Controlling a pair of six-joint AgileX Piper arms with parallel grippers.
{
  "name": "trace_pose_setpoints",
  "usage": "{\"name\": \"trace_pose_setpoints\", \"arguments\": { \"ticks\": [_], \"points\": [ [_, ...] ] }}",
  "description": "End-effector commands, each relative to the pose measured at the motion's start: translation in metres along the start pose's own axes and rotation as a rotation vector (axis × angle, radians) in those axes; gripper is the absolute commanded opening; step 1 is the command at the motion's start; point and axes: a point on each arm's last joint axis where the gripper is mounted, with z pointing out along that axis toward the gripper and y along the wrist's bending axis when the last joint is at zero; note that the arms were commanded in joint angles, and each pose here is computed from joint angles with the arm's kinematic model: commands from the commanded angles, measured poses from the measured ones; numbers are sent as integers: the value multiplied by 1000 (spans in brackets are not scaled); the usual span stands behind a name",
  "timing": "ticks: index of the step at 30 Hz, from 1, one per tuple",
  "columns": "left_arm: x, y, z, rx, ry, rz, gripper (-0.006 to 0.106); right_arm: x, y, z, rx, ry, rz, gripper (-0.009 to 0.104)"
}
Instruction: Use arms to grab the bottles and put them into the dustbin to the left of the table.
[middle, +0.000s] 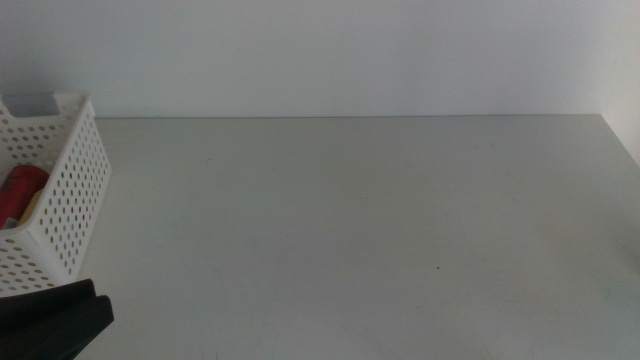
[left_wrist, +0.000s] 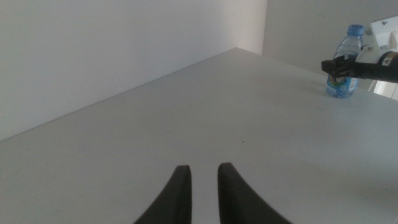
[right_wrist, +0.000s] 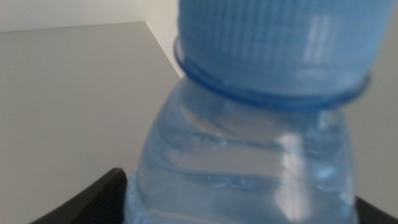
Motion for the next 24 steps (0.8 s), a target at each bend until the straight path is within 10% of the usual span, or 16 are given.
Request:
{"name": "trace_pose_setpoints", "arguments": {
  "ticks": [1,5,11,19,24],
  "points": [
    [-16,0,-2,-3,-100,-12,18,-24,-3,5,17,-205,-7,87],
    [-16,0,-2,-3,-100,-12,18,-24,-2,7,16,-204,-7,72],
    [-16,0,-2,-4,-101,-12,18,-28,14,5,-87,-227,-21,-1],
    [-16,0,-2,-4,-101,-12,18,-78,72,-7,-403,-385,106,-1],
    [-16,0,-2,-3,-101,-12,18,-127,146,-14,-778,-380,156,-1]
  ]
}}
